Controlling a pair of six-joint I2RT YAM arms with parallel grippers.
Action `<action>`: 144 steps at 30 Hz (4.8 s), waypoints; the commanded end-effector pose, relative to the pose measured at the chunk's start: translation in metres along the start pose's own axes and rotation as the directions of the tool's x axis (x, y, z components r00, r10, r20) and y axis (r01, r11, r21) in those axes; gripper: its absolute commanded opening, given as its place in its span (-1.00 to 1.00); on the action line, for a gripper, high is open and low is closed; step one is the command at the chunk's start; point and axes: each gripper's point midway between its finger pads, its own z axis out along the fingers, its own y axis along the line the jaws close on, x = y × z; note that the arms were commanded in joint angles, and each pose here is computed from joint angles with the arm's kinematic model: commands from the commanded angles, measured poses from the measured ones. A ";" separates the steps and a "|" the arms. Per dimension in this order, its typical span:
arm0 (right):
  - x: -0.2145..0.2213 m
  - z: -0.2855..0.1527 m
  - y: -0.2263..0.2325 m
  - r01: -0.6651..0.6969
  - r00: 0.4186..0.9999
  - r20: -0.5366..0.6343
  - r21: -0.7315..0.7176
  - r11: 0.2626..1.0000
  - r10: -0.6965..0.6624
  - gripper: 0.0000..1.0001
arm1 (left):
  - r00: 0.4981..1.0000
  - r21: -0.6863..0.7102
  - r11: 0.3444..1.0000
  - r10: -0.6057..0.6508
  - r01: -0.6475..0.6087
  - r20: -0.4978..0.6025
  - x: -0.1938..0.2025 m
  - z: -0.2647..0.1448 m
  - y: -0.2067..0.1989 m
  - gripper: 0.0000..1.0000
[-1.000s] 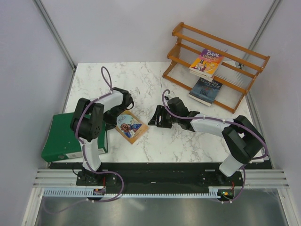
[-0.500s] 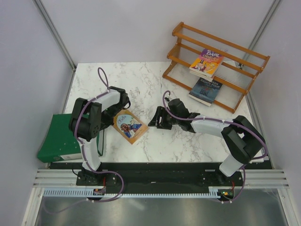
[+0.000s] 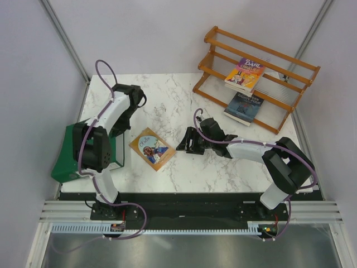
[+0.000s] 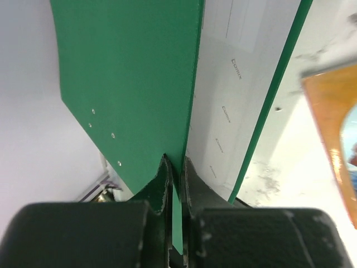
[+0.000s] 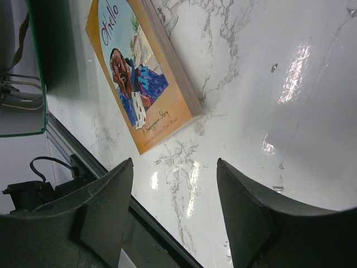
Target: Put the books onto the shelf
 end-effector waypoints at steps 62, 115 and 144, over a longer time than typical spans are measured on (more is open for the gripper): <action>0.012 0.003 -0.003 -0.033 0.999 -0.020 -0.053 0.998 0.032 0.39 | 0.976 0.363 0.932 -0.088 0.010 0.201 -0.071 -0.055 -0.054 -0.26; 0.008 0.090 0.016 0.027 0.984 -0.172 -0.143 0.989 -0.052 0.36 | 0.985 0.491 0.871 0.094 -0.011 -0.145 0.033 0.050 -0.160 -0.96; -0.054 -0.062 0.079 0.168 0.983 0.123 -0.292 0.942 -0.137 -0.91 | 0.934 0.929 0.312 -0.226 -0.199 0.276 0.006 -0.154 -0.150 -0.21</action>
